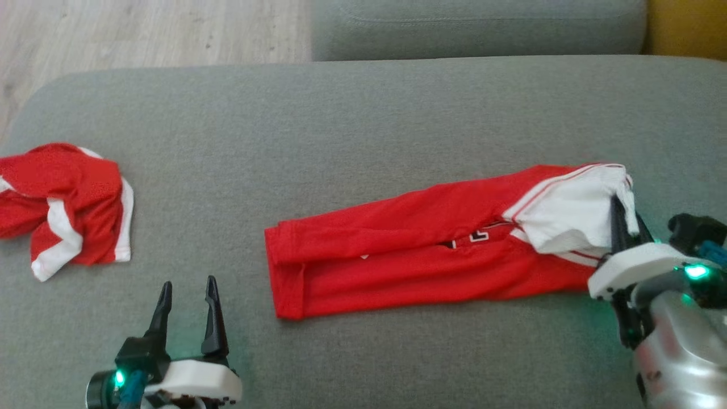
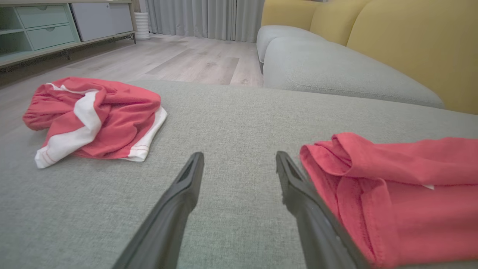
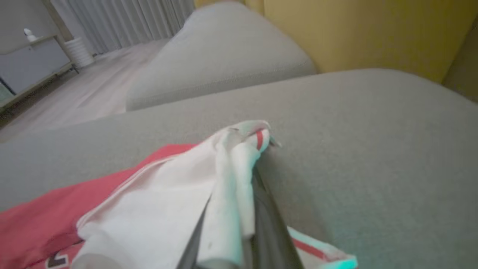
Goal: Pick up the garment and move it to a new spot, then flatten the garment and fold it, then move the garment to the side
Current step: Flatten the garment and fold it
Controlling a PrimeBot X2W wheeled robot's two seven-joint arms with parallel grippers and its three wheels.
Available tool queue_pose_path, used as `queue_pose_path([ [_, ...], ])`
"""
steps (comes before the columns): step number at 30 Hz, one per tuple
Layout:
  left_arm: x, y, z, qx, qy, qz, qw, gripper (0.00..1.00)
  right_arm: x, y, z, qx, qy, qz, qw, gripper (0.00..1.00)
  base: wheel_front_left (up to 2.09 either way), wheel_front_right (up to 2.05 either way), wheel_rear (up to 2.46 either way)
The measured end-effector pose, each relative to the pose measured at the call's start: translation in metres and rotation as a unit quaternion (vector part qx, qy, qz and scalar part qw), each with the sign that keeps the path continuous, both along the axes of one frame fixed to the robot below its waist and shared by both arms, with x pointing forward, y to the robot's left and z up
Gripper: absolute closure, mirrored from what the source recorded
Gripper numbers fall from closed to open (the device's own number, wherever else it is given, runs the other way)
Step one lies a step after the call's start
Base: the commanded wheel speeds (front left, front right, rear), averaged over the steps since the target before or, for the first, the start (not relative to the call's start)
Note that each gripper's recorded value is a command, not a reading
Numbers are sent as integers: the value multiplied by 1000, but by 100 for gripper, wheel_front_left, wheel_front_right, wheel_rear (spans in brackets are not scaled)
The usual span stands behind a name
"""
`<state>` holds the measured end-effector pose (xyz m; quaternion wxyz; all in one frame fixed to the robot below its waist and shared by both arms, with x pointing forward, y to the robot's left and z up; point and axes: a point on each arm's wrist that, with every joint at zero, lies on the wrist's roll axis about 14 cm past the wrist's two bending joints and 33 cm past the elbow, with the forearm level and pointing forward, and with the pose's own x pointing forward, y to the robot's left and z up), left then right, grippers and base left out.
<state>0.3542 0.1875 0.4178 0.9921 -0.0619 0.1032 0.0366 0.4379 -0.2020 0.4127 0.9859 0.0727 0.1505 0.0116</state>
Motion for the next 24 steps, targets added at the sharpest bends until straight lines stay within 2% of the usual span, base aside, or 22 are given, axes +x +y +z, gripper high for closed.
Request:
queue_pose_path([
  [4, 2, -6, 3, -2, -5, -9, 1000, 0, -1, 28, 26, 4, -53, 39, 998, 100, 0, 0, 0],
  [10, -1, -9, 1, -6, -2, -11, 1000, 0, -11, 108, 43, 41, -84, 142, 985, 100, 0, 0, 0],
  [17, -16, 3, -3, -7, 6, 10, 1000, 0, -28, 193, 46, 78, -77, 261, 959, 100, 0, 0, 0],
  [24, -35, 20, -5, -7, 12, 41, 999, 0, -44, 259, 39, 78, -50, 365, 926, 100, 0, 0, 0],
])
